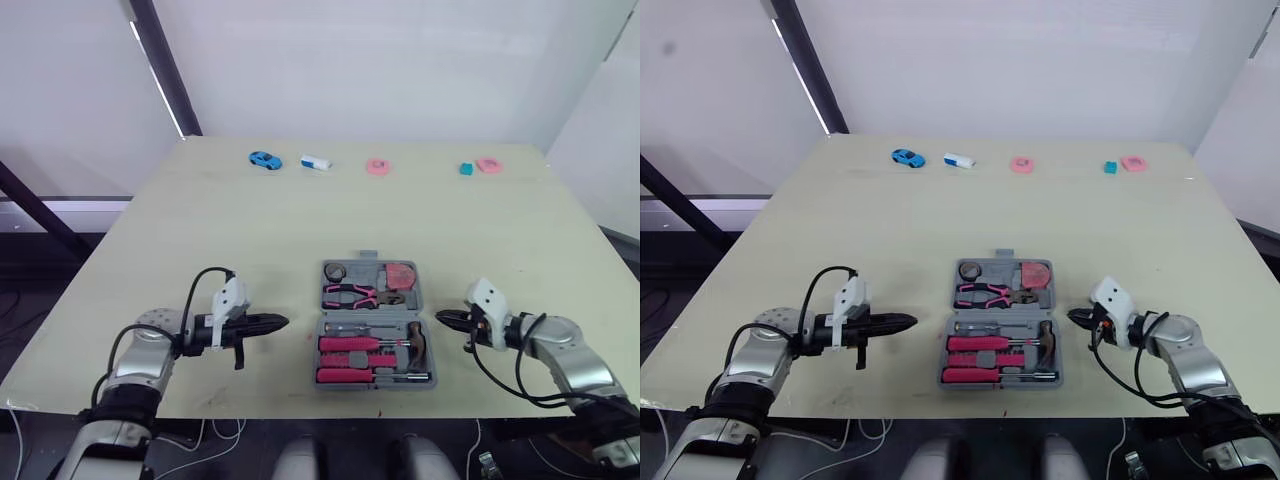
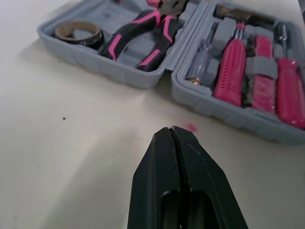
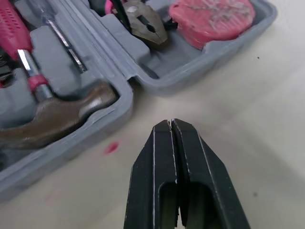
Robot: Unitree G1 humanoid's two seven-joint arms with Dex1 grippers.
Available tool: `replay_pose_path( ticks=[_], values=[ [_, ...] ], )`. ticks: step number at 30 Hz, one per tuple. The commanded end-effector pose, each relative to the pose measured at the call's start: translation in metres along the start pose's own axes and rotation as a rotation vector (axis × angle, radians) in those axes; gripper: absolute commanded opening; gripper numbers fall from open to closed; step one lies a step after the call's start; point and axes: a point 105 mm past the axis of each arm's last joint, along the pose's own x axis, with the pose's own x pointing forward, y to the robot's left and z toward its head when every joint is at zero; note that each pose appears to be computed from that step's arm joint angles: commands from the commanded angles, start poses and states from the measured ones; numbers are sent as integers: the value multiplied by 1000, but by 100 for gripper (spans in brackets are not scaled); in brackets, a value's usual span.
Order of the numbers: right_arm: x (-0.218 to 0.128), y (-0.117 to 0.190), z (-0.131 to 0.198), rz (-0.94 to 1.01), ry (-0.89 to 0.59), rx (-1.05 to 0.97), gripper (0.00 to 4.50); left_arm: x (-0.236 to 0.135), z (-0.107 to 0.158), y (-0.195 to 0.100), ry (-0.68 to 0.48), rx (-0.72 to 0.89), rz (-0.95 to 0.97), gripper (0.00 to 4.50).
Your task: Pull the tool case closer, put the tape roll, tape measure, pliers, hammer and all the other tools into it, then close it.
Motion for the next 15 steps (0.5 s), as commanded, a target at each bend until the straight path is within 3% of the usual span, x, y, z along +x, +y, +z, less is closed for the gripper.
replay_pose_path(
  ticks=[1, 15],
  values=[
    [7, 2, 9, 24, -13, -42, 5, 8, 3, 1, 1, 28, -15, 0],
    [22, 9, 17, 60, -38, -59, 5, 34, 9, 10, -24, 20, 7, 0]
  ],
)
